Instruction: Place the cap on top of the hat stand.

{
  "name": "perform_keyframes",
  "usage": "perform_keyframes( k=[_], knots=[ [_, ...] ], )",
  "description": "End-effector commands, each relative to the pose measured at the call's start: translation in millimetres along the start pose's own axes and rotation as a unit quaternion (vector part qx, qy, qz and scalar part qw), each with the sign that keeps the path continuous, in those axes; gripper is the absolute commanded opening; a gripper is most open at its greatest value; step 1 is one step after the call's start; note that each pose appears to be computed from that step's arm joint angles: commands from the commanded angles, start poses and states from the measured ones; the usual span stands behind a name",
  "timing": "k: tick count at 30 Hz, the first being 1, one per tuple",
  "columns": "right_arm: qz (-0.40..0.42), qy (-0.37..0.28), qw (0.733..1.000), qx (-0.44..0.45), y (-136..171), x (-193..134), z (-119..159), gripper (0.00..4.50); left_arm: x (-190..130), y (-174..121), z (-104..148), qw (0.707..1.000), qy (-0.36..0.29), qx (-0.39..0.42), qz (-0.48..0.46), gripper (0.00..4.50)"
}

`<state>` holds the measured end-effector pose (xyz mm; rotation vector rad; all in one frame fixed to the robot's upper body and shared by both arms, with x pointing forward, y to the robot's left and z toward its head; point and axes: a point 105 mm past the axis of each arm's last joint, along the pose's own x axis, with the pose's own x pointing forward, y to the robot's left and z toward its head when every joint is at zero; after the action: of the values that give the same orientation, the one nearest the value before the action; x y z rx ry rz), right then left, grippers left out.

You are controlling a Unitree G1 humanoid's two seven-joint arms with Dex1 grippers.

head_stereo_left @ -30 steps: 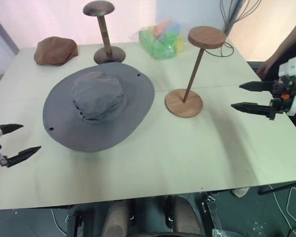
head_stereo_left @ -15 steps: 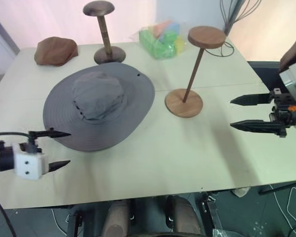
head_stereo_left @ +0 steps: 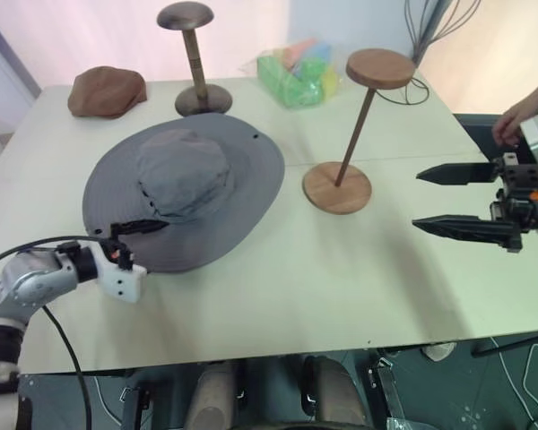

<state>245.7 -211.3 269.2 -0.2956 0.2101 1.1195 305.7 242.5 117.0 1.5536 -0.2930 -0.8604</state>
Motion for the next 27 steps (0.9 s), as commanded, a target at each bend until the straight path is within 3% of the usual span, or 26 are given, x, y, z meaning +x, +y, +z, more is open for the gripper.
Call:
perform_keyframes(
  k=[1,2,5,12,16,18,21,24,27],
  knots=[
    [-0.011,-0.011,1.000,-0.027,4,-5,12,4.50,8,-7,-17,0.999,0.040,0.000,-0.002,4.46],
    [-0.013,-0.012,0.999,-0.027,4,-5,13,4.50,11,-5,-19,0.999,0.044,0.000,0.004,4.46],
    [-0.016,-0.012,0.999,-0.028,4,-5,13,4.50,17,-4,-22,0.999,0.047,-0.012,0.010,3.56],
    [-0.029,-0.026,0.999,-0.025,1,-10,21,4.50,15,10,-33,0.996,0.063,-0.058,0.039,0.05],
    [-0.022,-0.036,0.998,-0.038,6,-12,32,4.50,14,51,-61,0.967,0.110,-0.198,0.114,0.05],
    [-0.031,-0.040,0.998,-0.046,5,-13,35,4.50,14,66,-66,0.952,0.104,-0.258,0.131,0.05],
    [-0.033,-0.053,0.997,-0.054,5,-17,44,4.50,14,112,-72,0.929,0.081,-0.316,0.173,0.05],
    [-0.052,-0.065,0.994,-0.065,3,-27,54,4.50,17,182,-57,0.915,0.010,-0.340,0.216,0.05],
    [-0.075,-0.064,0.992,-0.075,1,-37,58,4.50,18,228,-31,0.912,-0.060,-0.338,0.225,0.05]
  ],
)
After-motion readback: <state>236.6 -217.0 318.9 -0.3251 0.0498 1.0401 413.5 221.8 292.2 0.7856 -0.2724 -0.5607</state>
